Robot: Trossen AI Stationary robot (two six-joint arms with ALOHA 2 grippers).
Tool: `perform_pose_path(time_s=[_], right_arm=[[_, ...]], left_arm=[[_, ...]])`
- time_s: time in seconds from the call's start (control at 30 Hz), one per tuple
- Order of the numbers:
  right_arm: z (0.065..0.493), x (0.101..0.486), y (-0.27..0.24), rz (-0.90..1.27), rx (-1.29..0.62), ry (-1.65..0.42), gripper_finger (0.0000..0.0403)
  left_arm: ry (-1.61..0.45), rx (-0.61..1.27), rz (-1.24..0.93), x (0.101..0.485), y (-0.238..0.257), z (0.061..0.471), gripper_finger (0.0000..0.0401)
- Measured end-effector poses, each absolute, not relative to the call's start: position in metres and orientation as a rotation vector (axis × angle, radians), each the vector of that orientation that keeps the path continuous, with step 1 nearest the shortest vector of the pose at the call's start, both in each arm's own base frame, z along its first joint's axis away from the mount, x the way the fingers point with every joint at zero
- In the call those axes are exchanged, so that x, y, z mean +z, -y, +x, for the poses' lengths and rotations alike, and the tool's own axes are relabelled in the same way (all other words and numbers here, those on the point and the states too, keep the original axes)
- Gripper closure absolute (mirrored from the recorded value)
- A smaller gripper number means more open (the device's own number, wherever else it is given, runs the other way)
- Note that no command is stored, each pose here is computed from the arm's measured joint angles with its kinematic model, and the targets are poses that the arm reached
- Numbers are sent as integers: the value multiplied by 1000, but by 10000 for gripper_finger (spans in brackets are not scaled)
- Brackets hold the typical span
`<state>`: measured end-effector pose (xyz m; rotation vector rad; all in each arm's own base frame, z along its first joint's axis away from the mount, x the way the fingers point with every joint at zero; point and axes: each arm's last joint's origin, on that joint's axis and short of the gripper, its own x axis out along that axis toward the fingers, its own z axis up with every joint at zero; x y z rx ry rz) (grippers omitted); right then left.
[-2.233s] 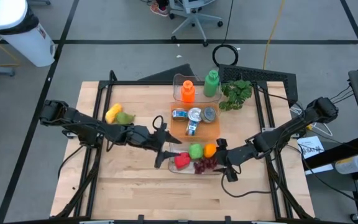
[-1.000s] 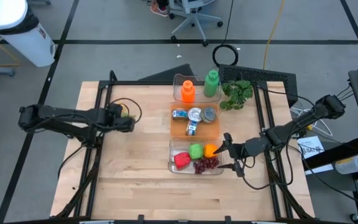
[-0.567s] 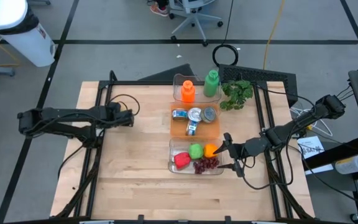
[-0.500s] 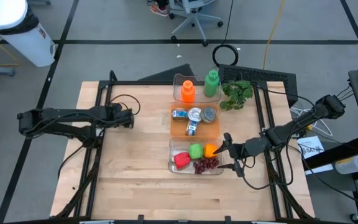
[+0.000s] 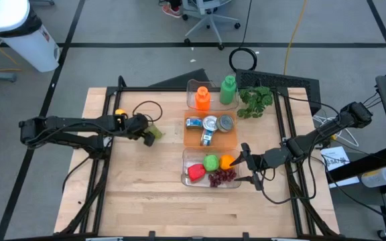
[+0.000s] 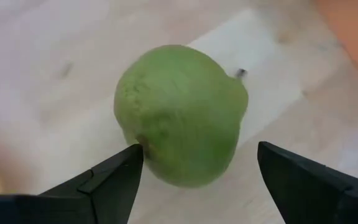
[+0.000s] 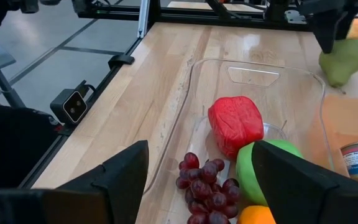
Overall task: Pick & Place Food Item
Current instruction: Put the green pear into the bottom transparent bin
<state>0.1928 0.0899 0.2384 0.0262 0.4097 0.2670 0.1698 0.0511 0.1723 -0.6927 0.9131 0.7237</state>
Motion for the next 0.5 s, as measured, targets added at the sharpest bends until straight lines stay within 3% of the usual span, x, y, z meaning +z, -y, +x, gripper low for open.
perform_pose_path(time_s=[0.5], right_arm=[[193, 239, -90, 26, 267, -410, 135]], left_arm=[[-909, 349, -105, 232, -53, 194, 77]])
